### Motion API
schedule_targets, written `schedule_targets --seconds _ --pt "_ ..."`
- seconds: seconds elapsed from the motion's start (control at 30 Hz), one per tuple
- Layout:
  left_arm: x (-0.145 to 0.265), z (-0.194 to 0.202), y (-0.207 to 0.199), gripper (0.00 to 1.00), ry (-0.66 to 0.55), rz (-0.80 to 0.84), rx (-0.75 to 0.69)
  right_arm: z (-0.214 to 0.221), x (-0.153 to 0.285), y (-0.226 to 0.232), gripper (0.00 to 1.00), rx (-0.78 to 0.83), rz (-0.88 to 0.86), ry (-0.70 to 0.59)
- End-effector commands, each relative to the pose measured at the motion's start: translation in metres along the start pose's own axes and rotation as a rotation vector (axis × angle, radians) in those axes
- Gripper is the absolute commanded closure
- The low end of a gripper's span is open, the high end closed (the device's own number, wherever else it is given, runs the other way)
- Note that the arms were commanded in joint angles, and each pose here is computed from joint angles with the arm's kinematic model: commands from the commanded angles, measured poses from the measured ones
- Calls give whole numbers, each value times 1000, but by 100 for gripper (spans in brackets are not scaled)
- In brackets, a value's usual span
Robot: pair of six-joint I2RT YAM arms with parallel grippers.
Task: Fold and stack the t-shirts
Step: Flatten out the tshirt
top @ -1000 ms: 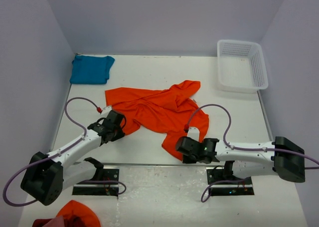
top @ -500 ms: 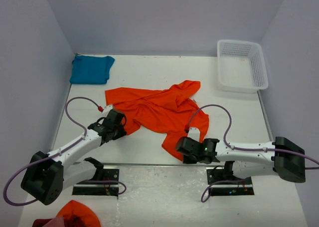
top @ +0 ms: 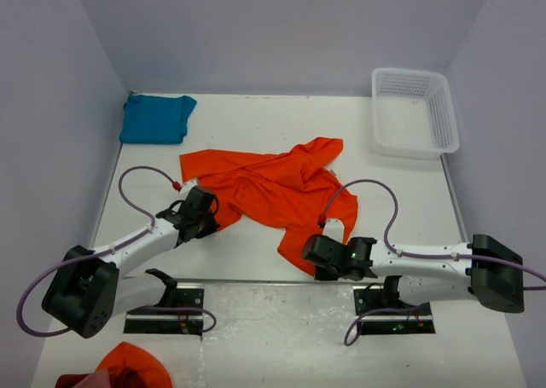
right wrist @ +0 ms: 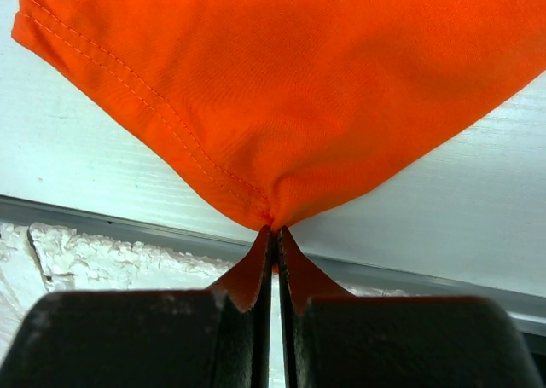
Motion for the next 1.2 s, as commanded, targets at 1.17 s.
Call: schedule_targets --seconds 1.17 --pt "354 -204 -68 100 -750 300 -217 -259 463 -49 100 100 109 -1312"
Point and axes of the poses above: each gripper's point midway between its finger pads, its own x axis back along the fingers, its own y axis along the line the jaws close on, z = x × y, the point moved 7 cm from there along x, back along the fingers, and after that the axes turned 4 degrees about x, right-handed, at the moved point
